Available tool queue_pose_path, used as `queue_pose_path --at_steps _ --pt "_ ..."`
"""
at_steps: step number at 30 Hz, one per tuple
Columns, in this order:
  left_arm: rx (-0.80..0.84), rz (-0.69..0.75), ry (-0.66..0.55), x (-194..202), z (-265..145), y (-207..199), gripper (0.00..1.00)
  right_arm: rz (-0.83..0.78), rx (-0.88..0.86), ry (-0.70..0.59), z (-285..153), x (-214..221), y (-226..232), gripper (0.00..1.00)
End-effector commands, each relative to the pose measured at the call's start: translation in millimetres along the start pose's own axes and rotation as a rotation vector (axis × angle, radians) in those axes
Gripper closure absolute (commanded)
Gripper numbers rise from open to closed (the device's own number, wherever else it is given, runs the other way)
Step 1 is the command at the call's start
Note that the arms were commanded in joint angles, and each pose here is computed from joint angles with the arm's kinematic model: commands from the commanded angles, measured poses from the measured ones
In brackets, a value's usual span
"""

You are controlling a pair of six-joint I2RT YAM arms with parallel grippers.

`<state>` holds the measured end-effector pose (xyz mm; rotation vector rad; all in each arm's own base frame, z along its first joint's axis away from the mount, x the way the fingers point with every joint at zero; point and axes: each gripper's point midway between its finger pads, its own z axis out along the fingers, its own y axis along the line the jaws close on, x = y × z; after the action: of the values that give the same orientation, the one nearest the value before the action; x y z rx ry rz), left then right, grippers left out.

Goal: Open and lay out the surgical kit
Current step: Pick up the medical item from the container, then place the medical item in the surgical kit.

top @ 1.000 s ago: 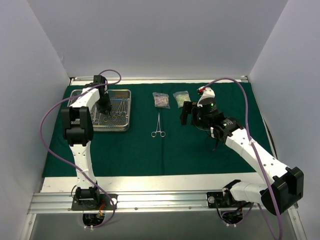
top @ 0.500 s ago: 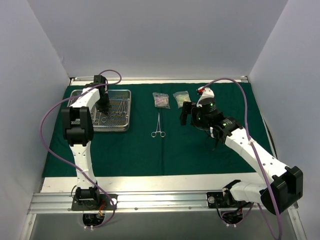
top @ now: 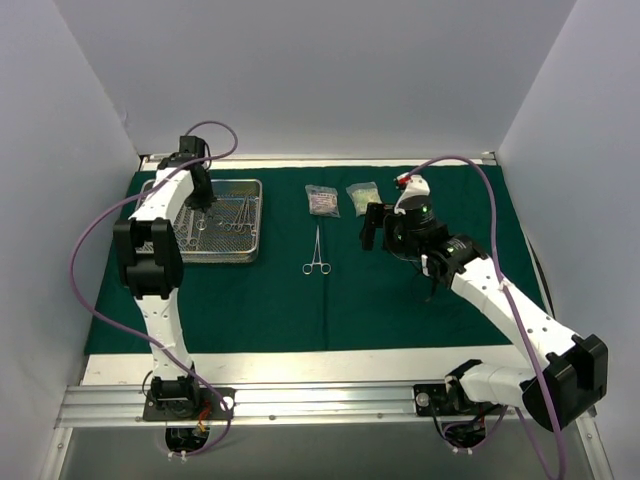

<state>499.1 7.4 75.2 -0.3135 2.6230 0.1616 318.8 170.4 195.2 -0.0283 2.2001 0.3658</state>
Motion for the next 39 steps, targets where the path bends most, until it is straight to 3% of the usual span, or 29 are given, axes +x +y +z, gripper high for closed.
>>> queue_pose_path --at_steps 1,8,16,22,31,39 --pt "0.023 -0.037 -0.184 -53.2 -64.7 3.4 0.98 -0.001 -0.021 -0.075 -13.6 -23.5 4.9 0.03" --pt "0.071 -0.038 -0.202 -47.2 -108.0 -22.5 0.98 0.002 -0.032 -0.103 -24.0 -32.4 6.7 0.03" --pt "0.206 0.090 -0.155 19.7 -149.2 -146.0 0.98 0.010 -0.021 -0.131 -35.1 -37.2 2.7 0.03" --pt "0.300 0.164 -0.115 76.2 -168.7 -239.7 0.98 0.034 0.079 -0.170 -47.2 -39.3 -18.8 0.01" --pt "0.360 0.219 -0.063 135.6 -162.2 -326.1 0.98 0.114 0.325 -0.220 -73.2 -33.0 -69.3 0.00" --pt "0.350 0.233 -0.056 162.5 -136.7 -358.8 0.98 0.136 0.319 -0.230 -82.5 -29.3 -72.7 0.00"
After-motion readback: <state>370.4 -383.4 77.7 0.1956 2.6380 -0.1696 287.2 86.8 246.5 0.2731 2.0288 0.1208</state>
